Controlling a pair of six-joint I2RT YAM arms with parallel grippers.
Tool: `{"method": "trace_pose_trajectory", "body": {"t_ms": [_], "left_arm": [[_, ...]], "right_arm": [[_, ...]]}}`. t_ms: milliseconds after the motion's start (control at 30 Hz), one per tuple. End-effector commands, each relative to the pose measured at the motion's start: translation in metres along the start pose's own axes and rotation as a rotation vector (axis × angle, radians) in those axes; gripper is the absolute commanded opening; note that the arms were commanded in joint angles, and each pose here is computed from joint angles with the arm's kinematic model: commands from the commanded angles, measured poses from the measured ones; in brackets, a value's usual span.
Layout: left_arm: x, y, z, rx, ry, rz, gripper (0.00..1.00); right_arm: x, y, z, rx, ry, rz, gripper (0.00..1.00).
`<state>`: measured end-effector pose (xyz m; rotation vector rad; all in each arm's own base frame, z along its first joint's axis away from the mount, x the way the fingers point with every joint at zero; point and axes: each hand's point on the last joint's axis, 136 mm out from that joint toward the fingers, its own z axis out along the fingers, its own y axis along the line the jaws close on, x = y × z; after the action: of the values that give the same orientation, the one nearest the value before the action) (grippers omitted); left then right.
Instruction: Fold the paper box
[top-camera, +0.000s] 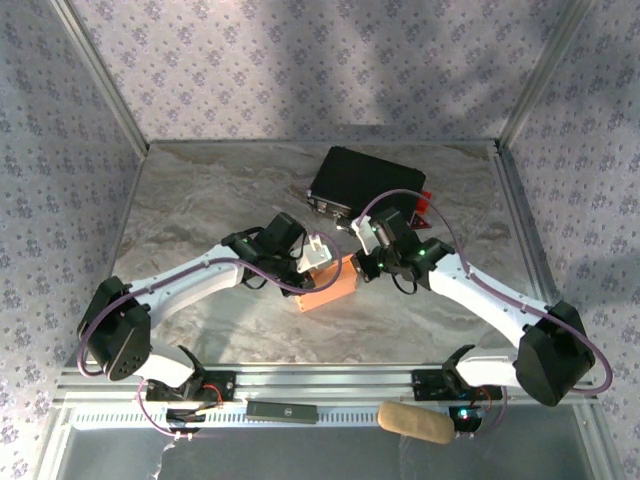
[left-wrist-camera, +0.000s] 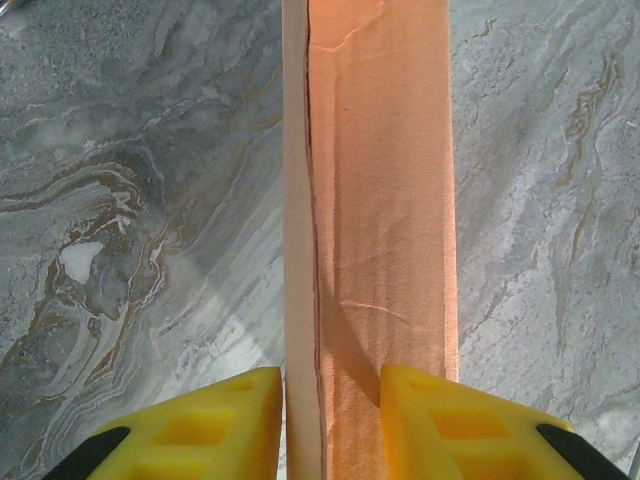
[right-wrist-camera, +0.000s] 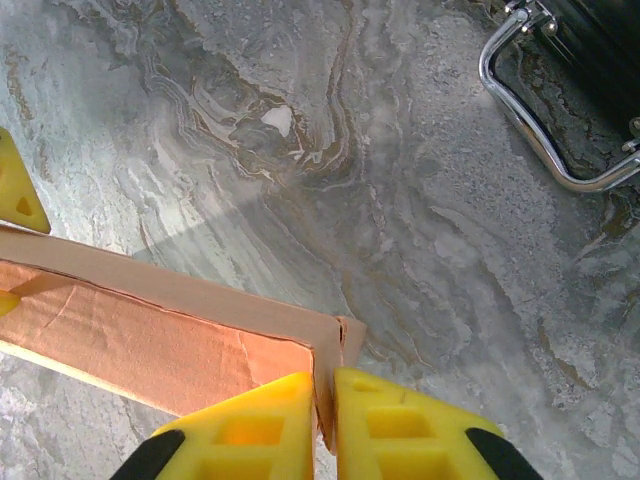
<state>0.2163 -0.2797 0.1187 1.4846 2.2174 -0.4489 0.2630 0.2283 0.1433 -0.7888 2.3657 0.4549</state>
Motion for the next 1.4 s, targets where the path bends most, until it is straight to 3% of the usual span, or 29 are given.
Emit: {"method": "trace_pose_trajectory", "body": {"t_ms": [0,633,1133,1367], "left_arm": [[0.011,-0.002,0.006,0.001,0.054,-0.006,0.32],[0.002,0.005,0.0,-0.043,0.017,-0.036,0.34],[-0.019,-0.003,-0.03,-0.05,-0.135,-0.076,0.44],[-0.011,-0.001,-0.033,-0.072,-0.107,-0.084,0.48]], "right_arm": [[0.002,0.0,-0.004,0.024,-0.005,0.004,0.14],[0.002,0.006,-0.008,0.114,-0.058,0.119,0.02],[0.0,0.01,-0.004,0.171,-0.073,0.162,0.0],[0.006,0.009,0.002,0.186,-0.056,0.158,0.0]]}}
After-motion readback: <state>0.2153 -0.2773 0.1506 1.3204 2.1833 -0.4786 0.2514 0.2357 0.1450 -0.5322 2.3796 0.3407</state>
